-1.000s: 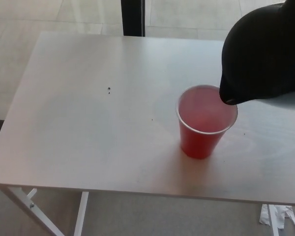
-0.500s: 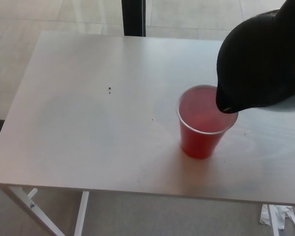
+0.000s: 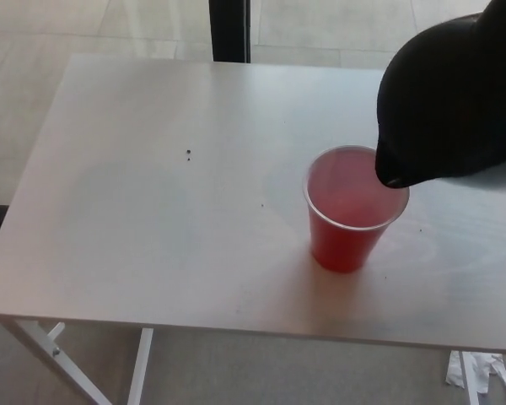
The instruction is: The robot uses its right hand to lift up a kettle kept on the middle of the desk by its handle and tilt it into a glass kept next to it to pour out water
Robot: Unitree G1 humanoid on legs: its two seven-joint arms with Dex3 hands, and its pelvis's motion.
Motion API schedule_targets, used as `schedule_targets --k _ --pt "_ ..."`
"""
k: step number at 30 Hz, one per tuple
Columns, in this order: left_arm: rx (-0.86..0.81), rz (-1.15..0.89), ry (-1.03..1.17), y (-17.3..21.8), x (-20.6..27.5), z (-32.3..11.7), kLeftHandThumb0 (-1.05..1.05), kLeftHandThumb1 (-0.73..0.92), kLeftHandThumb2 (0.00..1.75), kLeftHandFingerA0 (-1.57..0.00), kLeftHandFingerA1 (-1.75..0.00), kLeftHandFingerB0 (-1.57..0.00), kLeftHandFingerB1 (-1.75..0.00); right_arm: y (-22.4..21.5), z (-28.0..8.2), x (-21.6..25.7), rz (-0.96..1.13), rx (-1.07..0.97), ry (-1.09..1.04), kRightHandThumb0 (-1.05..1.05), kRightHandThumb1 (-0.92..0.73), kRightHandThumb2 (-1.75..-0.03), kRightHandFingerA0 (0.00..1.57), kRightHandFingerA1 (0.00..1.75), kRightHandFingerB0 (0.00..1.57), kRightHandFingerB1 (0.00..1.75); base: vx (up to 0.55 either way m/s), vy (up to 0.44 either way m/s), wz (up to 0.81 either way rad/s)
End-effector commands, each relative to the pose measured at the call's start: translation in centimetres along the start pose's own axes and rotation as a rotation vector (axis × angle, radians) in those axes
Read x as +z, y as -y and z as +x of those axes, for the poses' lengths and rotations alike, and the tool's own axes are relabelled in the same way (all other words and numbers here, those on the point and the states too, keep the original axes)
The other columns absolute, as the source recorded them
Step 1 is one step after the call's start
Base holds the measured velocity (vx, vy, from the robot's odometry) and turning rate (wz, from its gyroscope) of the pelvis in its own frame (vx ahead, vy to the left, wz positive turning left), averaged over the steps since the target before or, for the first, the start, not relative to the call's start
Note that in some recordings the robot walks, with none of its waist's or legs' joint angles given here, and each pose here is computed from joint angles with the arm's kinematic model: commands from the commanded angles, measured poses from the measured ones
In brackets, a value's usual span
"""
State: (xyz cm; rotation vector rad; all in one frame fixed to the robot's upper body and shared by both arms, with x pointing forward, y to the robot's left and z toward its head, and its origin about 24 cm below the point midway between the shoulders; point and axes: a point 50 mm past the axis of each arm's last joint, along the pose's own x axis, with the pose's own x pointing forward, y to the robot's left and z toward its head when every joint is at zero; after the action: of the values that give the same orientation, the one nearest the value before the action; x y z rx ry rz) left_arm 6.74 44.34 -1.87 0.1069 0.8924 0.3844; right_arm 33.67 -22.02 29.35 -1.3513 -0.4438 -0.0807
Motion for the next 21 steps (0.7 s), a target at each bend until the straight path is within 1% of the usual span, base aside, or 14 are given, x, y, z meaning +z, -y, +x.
schedule_targets --k 1,2,3,5,6,8,9,10,13,14,16,17,18,21 --pt "0.005 0.006 -0.004 -0.5 0.1 -0.3 -0.76 0.78 0.63 -0.54 -0.50 -0.35 -0.41 0.9 -0.4 -2.3 0.119 -0.066 -0.135 -0.19 -0.60 -0.99 0.90 1.73 0.77 1.51 0.00 0.000 0.00" --pt "0.010 0.021 -0.006 -0.5 0.1 -0.3 -0.75 0.79 0.64 -0.54 -0.49 -0.36 -0.41 0.8 -0.6 -2.7 0.116 -0.065 -0.160 -0.23 -0.67 -0.85 0.92 1.69 0.76 0.97 0.00 0.000 0.00" --pt "0.006 0.011 -0.005 -0.5 0.1 -0.3 -0.74 0.61 1.01 -0.47 -0.60 -0.31 -0.54 0.0 -1.1 -4.3 0.257 -0.048 -0.235 -0.19 -0.48 -1.15 1.21 1.40 0.93 1.20 0.00 0.000 0.00" --pt "0.007 -0.005 -0.004 -0.5 0.0 -0.4 -0.73 0.61 1.01 -0.48 -0.62 -0.30 -0.53 -0.7 -1.7 -5.3 0.295 -0.048 -0.265 -0.20 -0.41 -1.19 1.21 1.42 0.95 1.24 0.00 0.000 0.00" --pt "0.007 -0.004 -0.005 -0.5 0.0 -0.4 -0.75 0.78 0.63 -0.54 -0.50 -0.36 -0.41 -0.8 -1.8 -5.5 0.298 -0.054 -0.271 -0.16 -0.39 -1.18 1.21 1.39 0.96 1.21 0.00 0.000 0.00" --pt "0.005 0.024 -0.001 -0.5 -0.1 -0.4 -0.76 0.80 0.64 -0.54 -0.50 -0.36 -0.40 -1.4 -2.3 -6.5 0.337 -0.079 -0.333 -0.14 -0.35 -1.27 0.96 1.63 0.89 1.27 0.00 0.000 0.00" --pt "0.003 0.017 0.000 -0.5 -0.2 -0.4 -0.76 0.79 0.64 -0.53 -0.50 -0.36 -0.41 -1.7 -2.6 -7.0 0.391 -0.085 -0.373 -0.17 -0.44 -1.17 1.21 1.34 0.93 1.10 0.00 0.000 0.00" --pt "0.008 0.031 -0.004 -0.5 -0.3 -0.4 -0.78 0.63 1.02 -0.46 -0.58 -0.27 -0.51 -2.6 -3.4 -8.0 0.503 -0.101 -0.427 -0.12 -0.35 -1.36 0.90 1.72 0.80 1.43 0.00 0.000 0.00" --pt "-0.002 0.042 -0.003 -0.5 -0.2 -0.5 -0.78 0.65 1.02 -0.46 -0.59 -0.29 -0.52 -4.0 -4.6 -9.1 0.707 -0.126 -0.527 -0.16 -0.38 -1.27 0.94 1.75 0.74 1.60 0.00 0.000 0.00" --pt "0.000 0.036 -0.003 -0.5 -0.2 -0.5 -0.74 0.81 0.64 -0.54 -0.49 -0.36 -0.41 -4.3 -4.9 -9.3 0.734 -0.133 -0.550 -0.15 -0.39 -1.23 0.94 1.75 0.74 1.60 0.00 0.000 0.00" --pt "0.002 0.021 -0.005 -0.4 -0.3 -0.5 -0.77 0.64 1.01 -0.49 -0.60 -0.31 -0.52 -4.9 -5.4 -9.5 0.753 -0.135 -0.574 -0.14 -0.42 -1.24 0.94 1.75 0.75 1.60 0.00 0.000 0.00" --pt "0.004 0.009 -0.005 -0.5 -0.3 -0.6 -0.75 0.80 0.64 -0.55 -0.50 -0.35 -0.40 -5.7 -6.2 -9.7 0.778 -0.138 -0.605 -0.22 -0.40 -1.20 1.25 1.45 1.05 1.32 0.00 0.000 0.00" --pt "-0.001 0.013 -0.004 -0.4 -0.3 -0.6 -0.77 0.63 1.02 -0.46 -0.59 -0.28 -0.52 -6.3 -6.8 -9.8 0.815 -0.144 -0.623 -0.19 -0.42 -1.23 1.24 1.46 1.01 1.31 0.00 0.000 0.00" --pt "-0.004 0.008 -0.005 -0.4 -0.5 -0.7 -0.83 0.64 0.79 -0.49 -0.53 -0.31 -0.46 -7.2 -7.7 -9.8 0.860 -0.147 -0.634 -0.13 -0.33 -1.41 0.92 1.75 0.79 1.63 0.00 0.000 0.00"
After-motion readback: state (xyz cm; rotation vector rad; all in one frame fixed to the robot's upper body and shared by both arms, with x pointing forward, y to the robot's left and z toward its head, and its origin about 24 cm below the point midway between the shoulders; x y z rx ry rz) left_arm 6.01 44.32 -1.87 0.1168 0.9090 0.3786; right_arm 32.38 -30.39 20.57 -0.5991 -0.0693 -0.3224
